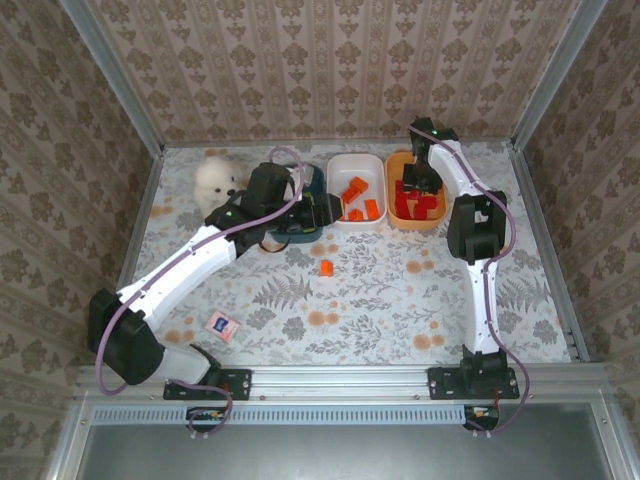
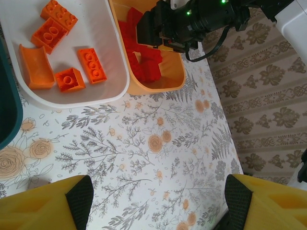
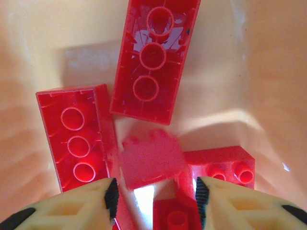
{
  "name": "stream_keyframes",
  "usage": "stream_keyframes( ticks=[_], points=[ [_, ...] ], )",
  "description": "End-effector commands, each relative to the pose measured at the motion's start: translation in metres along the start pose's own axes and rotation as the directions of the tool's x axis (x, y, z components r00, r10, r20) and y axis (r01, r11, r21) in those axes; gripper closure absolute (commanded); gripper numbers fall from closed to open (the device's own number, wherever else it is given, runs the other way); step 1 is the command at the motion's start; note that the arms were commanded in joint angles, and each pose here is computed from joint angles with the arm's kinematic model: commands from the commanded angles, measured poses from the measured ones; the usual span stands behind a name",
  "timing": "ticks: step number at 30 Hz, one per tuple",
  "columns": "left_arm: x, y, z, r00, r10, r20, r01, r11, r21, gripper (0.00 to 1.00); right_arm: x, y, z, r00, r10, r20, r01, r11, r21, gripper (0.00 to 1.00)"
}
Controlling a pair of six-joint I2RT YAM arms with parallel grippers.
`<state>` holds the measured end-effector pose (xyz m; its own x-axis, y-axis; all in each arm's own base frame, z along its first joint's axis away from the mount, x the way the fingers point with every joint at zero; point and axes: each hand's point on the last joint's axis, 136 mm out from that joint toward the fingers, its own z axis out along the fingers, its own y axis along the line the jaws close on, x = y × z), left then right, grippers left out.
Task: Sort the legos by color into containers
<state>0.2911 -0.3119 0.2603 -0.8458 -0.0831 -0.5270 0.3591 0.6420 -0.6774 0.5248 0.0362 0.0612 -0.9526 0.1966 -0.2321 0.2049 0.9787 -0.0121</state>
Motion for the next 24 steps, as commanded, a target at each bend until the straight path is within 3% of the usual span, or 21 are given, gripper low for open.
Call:
stream_keyframes(
  ticks=[1,8,12,17,24],
  points=[
    [0.003,-0.004,-0.008,1.0,0.03,-0.005,-0.03,1.0,-0.006,0.24,0.004,-0.008,0.0,1.0,0.006,-0.025,-0.005,1.0,0.031,0.43],
    [0.002,0.006,-0.013,1.0,0.001,0.011,0.0,0.999,-0.041,0.24,-0.022,0.005,-0.065,0.989,-0.019,0.145,0.021,1.0,-0.012,0.36],
    [0.0,0.027,-0.027,0.997,-0.058,0.055,0.063,0.995,-0.074,0.24,-0.011,0.045,-0.126,0.961,-0.083,0.265,0.114,0.988,-0.106,0.36],
    [0.007,0.063,-0.064,0.986,-0.107,0.125,0.129,0.976,-0.175,0.24,0.079,0.127,-0.157,0.909,-0.275,0.314,0.343,0.921,-0.187,0.31],
    [0.034,0.098,-0.119,0.965,-0.151,0.216,0.208,0.94,-0.272,0.24,0.225,0.205,-0.141,0.858,-0.455,0.238,0.511,0.805,-0.302,0.26]
  ],
)
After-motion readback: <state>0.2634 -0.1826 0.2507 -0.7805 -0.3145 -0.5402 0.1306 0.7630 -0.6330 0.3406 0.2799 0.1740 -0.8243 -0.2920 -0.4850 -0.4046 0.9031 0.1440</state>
